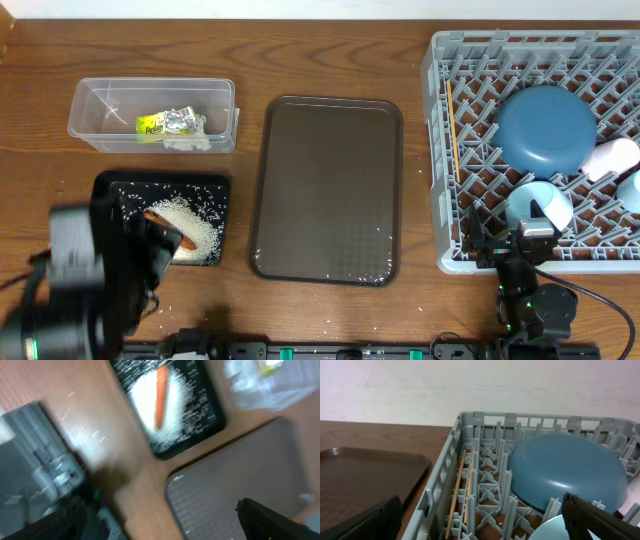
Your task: Sort waste into correct bins and load items into the dishwasher rack
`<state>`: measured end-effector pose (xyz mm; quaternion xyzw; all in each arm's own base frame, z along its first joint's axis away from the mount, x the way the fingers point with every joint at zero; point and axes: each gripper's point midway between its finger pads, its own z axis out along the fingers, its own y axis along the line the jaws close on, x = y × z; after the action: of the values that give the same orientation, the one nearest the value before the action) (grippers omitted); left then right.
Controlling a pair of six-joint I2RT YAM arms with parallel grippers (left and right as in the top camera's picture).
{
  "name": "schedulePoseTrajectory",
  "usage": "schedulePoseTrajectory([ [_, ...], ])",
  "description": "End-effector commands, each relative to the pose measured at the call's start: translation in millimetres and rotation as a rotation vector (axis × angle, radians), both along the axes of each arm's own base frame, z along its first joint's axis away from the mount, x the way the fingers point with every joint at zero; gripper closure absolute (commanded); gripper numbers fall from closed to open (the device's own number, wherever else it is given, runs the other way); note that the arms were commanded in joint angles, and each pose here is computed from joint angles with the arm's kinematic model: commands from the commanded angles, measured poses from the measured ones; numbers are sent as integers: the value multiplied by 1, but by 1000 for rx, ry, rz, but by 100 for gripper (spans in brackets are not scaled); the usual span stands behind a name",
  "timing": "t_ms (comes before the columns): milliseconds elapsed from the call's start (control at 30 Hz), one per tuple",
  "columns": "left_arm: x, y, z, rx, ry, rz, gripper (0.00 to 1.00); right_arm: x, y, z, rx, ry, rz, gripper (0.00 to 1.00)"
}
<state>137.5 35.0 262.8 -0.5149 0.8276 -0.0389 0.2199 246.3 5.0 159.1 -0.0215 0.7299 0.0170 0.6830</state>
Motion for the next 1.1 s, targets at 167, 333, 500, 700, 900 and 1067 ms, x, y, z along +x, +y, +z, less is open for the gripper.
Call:
schedulePoseTrajectory([
  [167, 25, -23, -13, 71, -392, -275, 2, 0, -2, -1, -9, 0, -11, 1],
  [333, 46, -49, -17, 83, -655, -460, 2, 0, -2, -1, -9, 0, -11, 1],
  [500, 65, -56, -38, 136, -760, -547, 2, 0, -2, -1, -9, 0, -11, 1],
  [700, 83, -57, -84, 133, -718, -571, 2, 0, -2, -1, -9, 0, -11, 1],
  [900, 99, -64, -102, 151, -827, -614, 2, 0, -2, -1, -9, 0, -11, 1],
  [1067, 103, -63, -103, 277, -951, -665, 2, 0, -2, 0, -9, 0, -11, 1],
])
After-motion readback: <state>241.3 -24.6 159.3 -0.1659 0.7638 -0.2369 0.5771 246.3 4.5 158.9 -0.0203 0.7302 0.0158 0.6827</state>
